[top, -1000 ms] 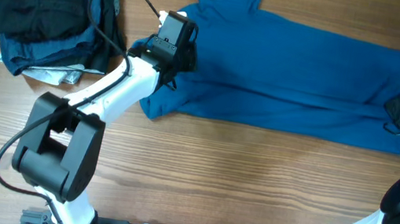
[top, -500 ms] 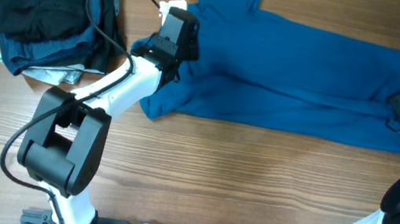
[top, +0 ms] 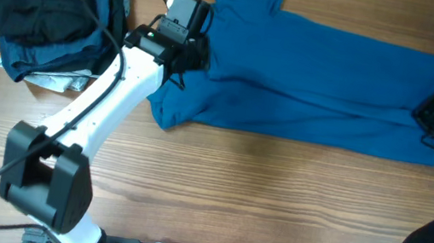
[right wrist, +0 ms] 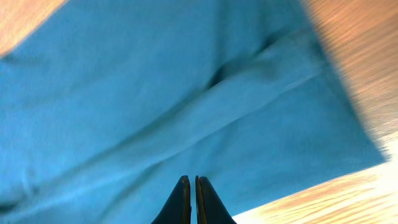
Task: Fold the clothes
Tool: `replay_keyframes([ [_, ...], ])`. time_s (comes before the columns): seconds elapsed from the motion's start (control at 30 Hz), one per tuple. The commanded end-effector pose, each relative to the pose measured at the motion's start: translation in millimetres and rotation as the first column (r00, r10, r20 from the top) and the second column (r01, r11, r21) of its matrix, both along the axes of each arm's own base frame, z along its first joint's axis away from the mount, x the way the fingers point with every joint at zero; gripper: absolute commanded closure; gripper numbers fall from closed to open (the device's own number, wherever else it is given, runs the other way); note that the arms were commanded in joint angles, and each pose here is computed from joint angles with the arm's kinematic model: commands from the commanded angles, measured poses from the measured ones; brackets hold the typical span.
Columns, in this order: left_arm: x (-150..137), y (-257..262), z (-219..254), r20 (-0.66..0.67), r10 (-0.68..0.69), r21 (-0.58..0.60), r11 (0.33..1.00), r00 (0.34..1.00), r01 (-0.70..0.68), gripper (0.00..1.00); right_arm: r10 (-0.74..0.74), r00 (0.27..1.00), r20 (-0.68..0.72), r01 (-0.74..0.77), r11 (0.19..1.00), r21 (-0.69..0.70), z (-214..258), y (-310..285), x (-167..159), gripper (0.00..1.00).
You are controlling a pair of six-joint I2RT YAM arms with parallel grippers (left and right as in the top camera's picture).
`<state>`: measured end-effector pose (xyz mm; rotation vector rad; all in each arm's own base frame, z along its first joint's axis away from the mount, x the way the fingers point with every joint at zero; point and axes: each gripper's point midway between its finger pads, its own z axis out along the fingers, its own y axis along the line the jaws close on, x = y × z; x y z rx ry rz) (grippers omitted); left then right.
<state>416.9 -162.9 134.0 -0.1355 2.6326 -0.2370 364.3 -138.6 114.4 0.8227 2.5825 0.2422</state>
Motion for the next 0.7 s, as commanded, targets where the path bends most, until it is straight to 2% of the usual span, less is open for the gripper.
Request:
replay_keyframes([
  [0.0,-23,-15,-44,-0.19,-0.048,-0.07,0.997,0.981,0.035,0.96,0.186,0.982,-0.028,-0.185,0.981,0.051,-19,52,8,0.96],
  [0.17,-36,-18,-86,-0.322,-0.059,-0.066,0.997,0.945,0.04,0.96,0.335,0.937,-0.098,-0.333,0.942,0.037,-56,97,21,0.96],
  [0.2,-37,-17,-98,-0.346,-0.054,-0.056,0.998,0.937,0.037,0.96,0.493,0.867,-0.075,-0.488,0.87,0.071,-72,127,26,0.96],
  [0.27,-37,-17,-102,-0.353,-0.053,-0.053,0.998,0.934,0.037,0.96,0.577,0.815,-0.055,-0.572,0.816,0.081,-80,148,29,0.96],
  [0.4,-41,-15,-111,-0.381,-0.047,-0.041,0.999,0.923,0.034,0.96,0.775,0.631,-0.042,-0.774,0.632,0.028,-96,196,30,0.96],
  [0.43,-42,-13,-114,-0.388,-0.033,-0.032,0.999,0.921,0.022,0.96,0.805,0.593,-0.037,-0.805,0.593,0.013,-97,205,30,0.96],
  [0.5,-42,1,-120,-0.402,0.084,0.023,0.996,0.912,-0.082,0.96,0.882,0.472,-0.003,-0.88,0.47,-0.065,-95,237,37,0.96],
  [0.57,-39,7,-122,-0.401,0.105,0.027,0.994,0.91,-0.102,0.96,0.927,0.375,0.02,-0.917,0.374,-0.136,-92,259,43,0.96],
  [0.67,-34,20,-122,-0.399,0.137,0.038,0.99,0.907,-0.133,0.96,0.956,0.29,-0.032,-0.934,0.275,-0.228,-93,277,46,0.95],
])
